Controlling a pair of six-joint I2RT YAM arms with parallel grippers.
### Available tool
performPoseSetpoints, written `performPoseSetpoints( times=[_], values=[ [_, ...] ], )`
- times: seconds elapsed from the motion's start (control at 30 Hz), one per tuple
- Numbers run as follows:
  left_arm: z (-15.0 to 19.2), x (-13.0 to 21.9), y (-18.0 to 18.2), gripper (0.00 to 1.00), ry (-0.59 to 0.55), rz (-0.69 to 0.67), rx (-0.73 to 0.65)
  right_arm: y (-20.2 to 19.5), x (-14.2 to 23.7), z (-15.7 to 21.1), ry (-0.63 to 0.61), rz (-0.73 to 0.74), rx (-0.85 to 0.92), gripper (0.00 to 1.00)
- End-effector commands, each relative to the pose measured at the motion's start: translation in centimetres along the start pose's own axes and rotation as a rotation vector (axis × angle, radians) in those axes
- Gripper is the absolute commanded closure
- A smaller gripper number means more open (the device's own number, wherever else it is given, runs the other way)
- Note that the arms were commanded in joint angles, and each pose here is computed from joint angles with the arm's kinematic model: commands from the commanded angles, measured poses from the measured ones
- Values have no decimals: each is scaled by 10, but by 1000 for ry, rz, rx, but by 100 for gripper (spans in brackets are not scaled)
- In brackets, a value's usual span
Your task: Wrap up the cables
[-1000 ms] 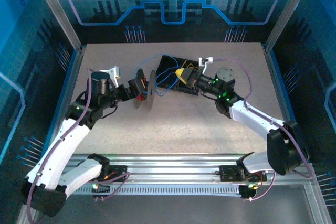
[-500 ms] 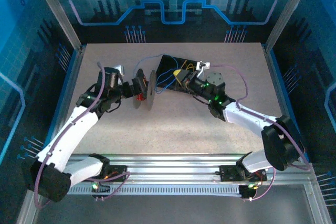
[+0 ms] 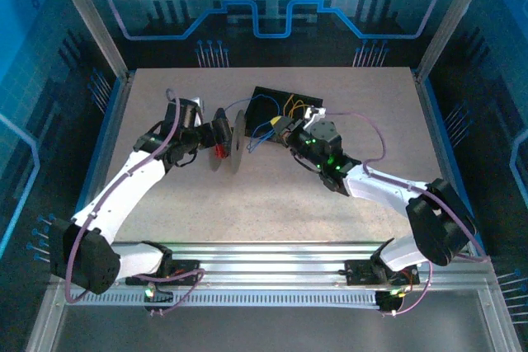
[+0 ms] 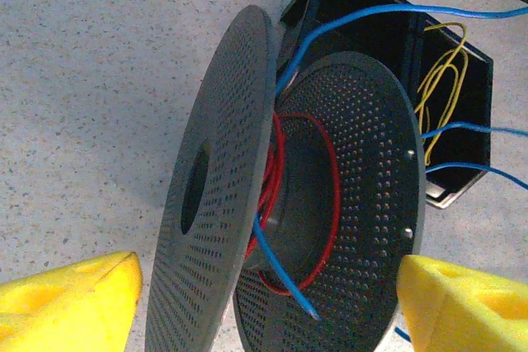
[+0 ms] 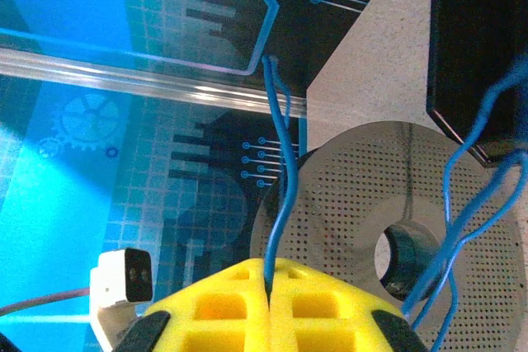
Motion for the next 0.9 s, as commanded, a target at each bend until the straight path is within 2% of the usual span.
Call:
performPoseSetpoints(
  times=[0.0,0.4,0.87],
  values=[
    [-11,-2,-1,20,-31,-21,-24,-1,-2,1,-61,11,-15,100],
    [-17,-21,5,33,15,-32,-1,-9,-15,7,-42,0,-73,100],
    [-13,-30,8,36,49,-54,-11,-5,-13,8,-26,-67,-120,100]
  ],
)
Point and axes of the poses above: each hand's point on the last joint's axis, 136 mm out from that joint toward the fingers, its own x axis back along the fingers, its own y axis along the line the jaws close on, z = x × y, the point moved 10 cm from there along x, back along the fingers, and after that the axes turned 1 degree about x, right-handed, at the moved point
